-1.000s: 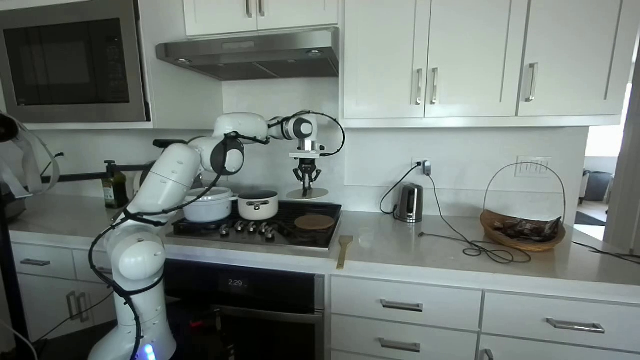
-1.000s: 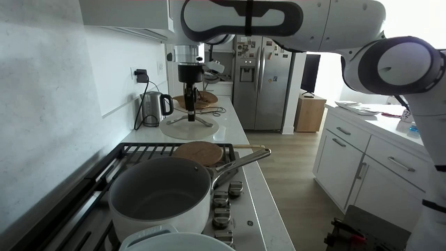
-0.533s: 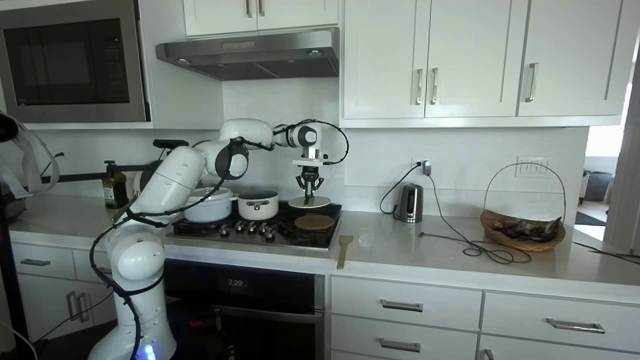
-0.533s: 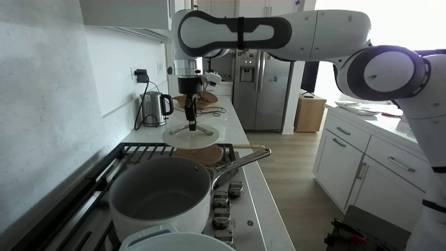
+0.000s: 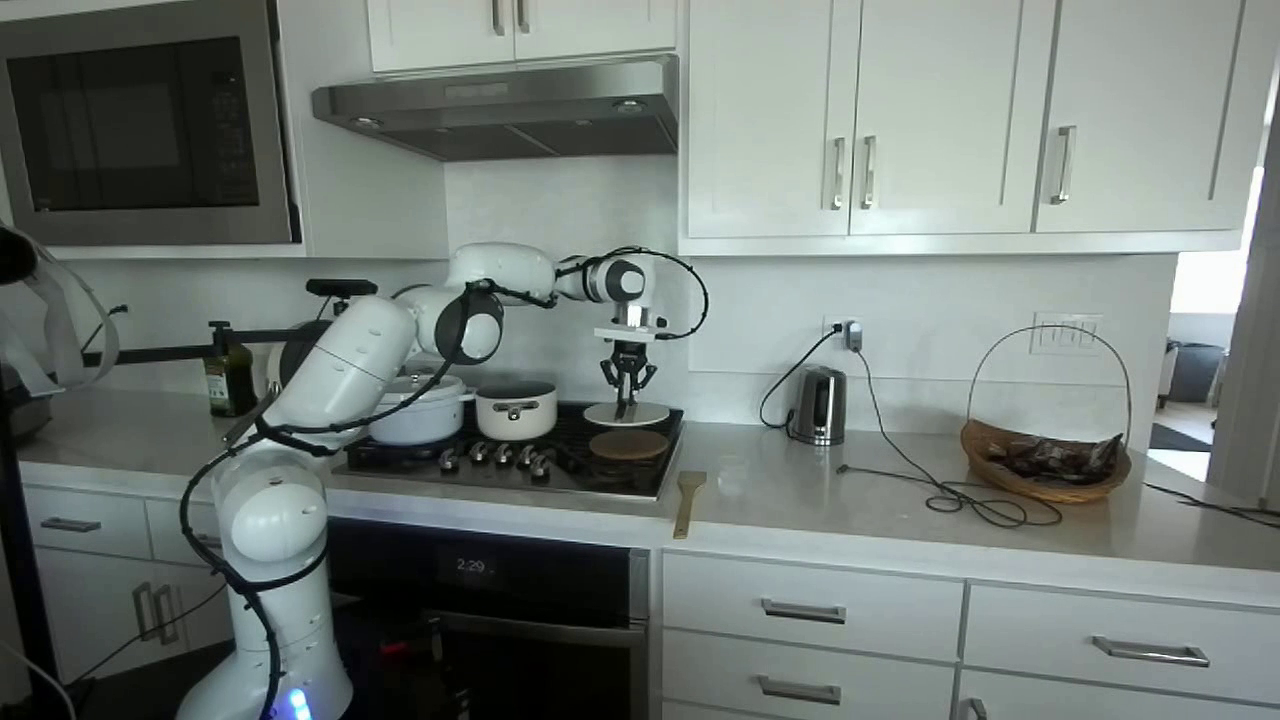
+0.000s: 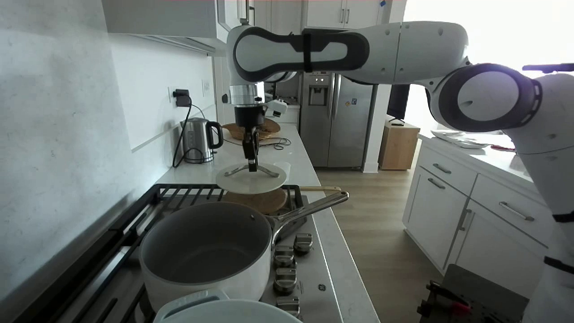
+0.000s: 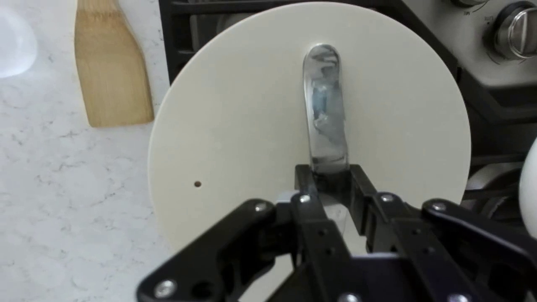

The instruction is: Remove the lid from the pot on the right side of the stove

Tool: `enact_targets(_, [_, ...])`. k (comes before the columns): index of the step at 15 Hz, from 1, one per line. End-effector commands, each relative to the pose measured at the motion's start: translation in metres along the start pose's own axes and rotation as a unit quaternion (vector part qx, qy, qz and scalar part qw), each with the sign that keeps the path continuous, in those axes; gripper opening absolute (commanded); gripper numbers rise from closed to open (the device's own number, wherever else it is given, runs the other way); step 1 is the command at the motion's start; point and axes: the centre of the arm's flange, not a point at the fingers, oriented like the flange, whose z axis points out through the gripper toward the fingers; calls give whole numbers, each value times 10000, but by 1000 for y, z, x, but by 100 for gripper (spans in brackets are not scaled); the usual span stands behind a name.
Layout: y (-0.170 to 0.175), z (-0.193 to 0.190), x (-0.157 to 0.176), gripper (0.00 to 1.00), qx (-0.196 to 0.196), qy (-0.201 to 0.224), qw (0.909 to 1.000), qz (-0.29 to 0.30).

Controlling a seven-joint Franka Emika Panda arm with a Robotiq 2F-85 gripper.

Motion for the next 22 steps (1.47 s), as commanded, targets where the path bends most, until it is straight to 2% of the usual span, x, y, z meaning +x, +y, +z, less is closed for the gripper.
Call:
enact_targets(1, [8,-11,1,6,172,71,9998,-64])
enact_targets(11, [23,17,-2,6,419,-60,9991,30])
enact_targets(22, [24,30,-1,6,571,-137,9983,-62])
